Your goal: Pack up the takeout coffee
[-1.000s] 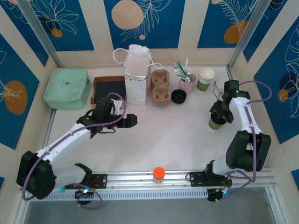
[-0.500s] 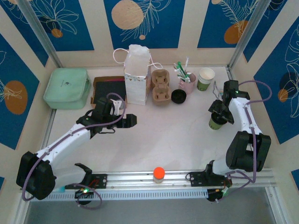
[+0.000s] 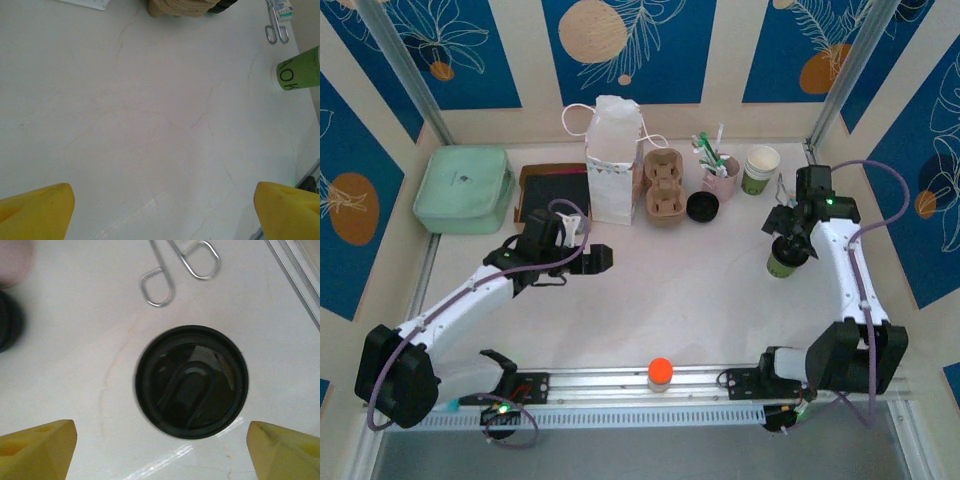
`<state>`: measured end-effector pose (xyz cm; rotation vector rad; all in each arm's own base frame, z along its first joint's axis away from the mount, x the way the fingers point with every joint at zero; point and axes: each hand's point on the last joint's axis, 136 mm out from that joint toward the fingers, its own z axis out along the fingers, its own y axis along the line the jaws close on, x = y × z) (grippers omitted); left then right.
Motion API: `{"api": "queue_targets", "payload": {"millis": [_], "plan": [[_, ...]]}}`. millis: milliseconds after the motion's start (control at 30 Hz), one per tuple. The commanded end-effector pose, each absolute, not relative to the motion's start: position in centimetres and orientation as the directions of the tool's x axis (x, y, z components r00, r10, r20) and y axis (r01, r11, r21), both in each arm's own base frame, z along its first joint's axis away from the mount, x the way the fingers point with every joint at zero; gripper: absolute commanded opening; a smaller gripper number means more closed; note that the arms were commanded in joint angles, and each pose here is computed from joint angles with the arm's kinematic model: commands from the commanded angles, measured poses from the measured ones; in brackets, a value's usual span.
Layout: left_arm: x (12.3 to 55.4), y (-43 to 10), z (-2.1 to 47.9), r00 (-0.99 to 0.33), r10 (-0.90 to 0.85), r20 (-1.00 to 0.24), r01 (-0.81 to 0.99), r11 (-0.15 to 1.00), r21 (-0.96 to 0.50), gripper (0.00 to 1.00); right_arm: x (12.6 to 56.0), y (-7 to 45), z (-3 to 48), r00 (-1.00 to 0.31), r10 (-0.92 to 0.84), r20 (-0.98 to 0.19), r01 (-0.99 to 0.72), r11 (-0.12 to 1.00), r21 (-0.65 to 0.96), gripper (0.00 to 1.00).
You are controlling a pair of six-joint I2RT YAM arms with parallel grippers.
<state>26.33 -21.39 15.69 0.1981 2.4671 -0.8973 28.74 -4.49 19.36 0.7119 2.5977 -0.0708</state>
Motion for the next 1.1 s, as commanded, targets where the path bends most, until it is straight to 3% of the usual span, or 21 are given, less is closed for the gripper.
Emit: {"api": "queue_targets", "payload": {"millis": [0, 167, 333, 567, 1067], "plan": [[26.2, -21.0, 16.1, -0.862, -0.046, -0.505, 0.292, 0.769, -0.569, 0.92, 28.8, -1.7, 22.6, -0.779, 0.39, -0.492, 0.386, 0.915, 0.114, 0.88], [26.5, -21.0, 16.2, -0.859, -0.065, -0.508, 0.283, 0.766, -0.577, 0.92, 29.8, 6.4, 24.9, -0.816, 0.292, -0.499, 0.126, 0.932, 0.34, 0.85], [26.4, -20.5, 16.6, -0.848, -0.078, -0.525, 0.28, 0.775, -0.567, 0.93, 30.7, 11.3, 24.3, -0.858, 0.247, -0.45, 0.029, 0.899, 0.438, 0.8], [26.0, -19.2, 17.0, -0.839, -0.127, -0.53, 0.251, 0.773, -0.583, 0.93, 33.0, 15.4, 22.2, -0.9, 0.252, -0.355, 0.015, 0.833, 0.552, 0.72], [26.2, -15.9, 17.0, -0.829, -0.319, -0.459, 0.14, 0.677, -0.722, 0.94, 39.7, 17.4, 14.5, -0.925, 0.341, -0.168, 0.173, 0.771, 0.612, 0.49]]}}
